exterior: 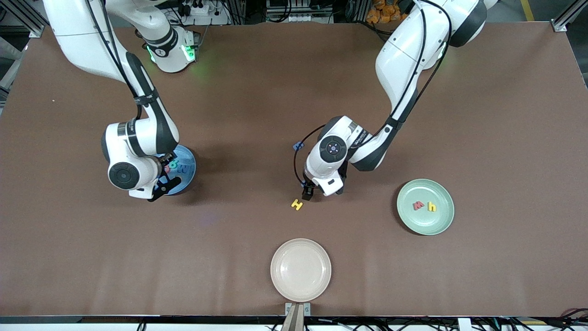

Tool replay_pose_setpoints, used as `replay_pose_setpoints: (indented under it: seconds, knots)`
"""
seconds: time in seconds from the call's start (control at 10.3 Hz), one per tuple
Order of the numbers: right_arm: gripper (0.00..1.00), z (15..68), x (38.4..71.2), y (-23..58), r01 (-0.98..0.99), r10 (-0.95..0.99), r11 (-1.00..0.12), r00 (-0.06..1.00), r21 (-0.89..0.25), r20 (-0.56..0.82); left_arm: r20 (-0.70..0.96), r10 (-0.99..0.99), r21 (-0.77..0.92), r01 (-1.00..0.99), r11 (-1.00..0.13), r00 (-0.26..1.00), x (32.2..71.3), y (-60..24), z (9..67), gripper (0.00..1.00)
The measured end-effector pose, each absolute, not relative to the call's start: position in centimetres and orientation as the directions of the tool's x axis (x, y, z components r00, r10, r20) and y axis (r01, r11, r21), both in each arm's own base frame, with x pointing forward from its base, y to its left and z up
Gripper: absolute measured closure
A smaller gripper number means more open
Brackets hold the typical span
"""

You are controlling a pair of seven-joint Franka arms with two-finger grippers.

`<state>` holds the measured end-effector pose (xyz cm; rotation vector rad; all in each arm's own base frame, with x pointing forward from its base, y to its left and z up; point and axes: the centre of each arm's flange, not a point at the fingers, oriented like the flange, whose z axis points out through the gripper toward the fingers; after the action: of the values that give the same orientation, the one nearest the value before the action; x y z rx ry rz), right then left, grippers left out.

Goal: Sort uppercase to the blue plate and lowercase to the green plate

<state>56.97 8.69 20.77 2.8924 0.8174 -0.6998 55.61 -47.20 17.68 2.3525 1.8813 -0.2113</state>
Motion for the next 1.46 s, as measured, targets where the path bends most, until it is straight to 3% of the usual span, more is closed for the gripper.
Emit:
replay_pose_setpoints:
  seconds: [0.29,0.68,0.87,1.26,1.36,1.46]
  knots:
    - [0.19,22.4,56.4,13.6,0.381,0.347,-0.924,0.841,0.000,-0.415,-0.182,0.959,0.007,0.975,-0.220,0.218,55.4,-47.3,16.7,0.00]
    - [0.19,23.8,56.0,16.5,0.235,0.231,-0.971,0.900,-0.035,-0.369,-0.177,0.958,0.011,0.974,-0.226,0.225,55.1,-47.6,16.2,0.00]
    - [0.19,23.8,55.5,18.3,0.164,0.164,-0.986,0.932,-0.028,-0.323,-0.178,0.958,0.015,0.974,-0.226,0.225,55.2,-47.6,16.4,0.07]
    - [0.18,25.0,52.4,26.8,0.007,0.012,-1.000,0.967,-0.020,-0.256,-0.183,0.957,0.030,0.975,-0.221,0.223,55.8,-47.7,17.4,0.63]
    - [0.18,25.1,51.6,28.4,-0.021,-0.016,-1.000,0.968,-0.019,-0.251,-0.182,0.957,0.028,0.975,-0.222,0.224,55.7,-47.7,17.5,0.73]
    - [0.18,25.0,51.1,29.1,-0.035,-0.030,-0.999,0.969,-0.018,-0.244,-0.183,0.957,0.028,0.975,-0.222,0.223,55.8,-47.7,17.5,0.73]
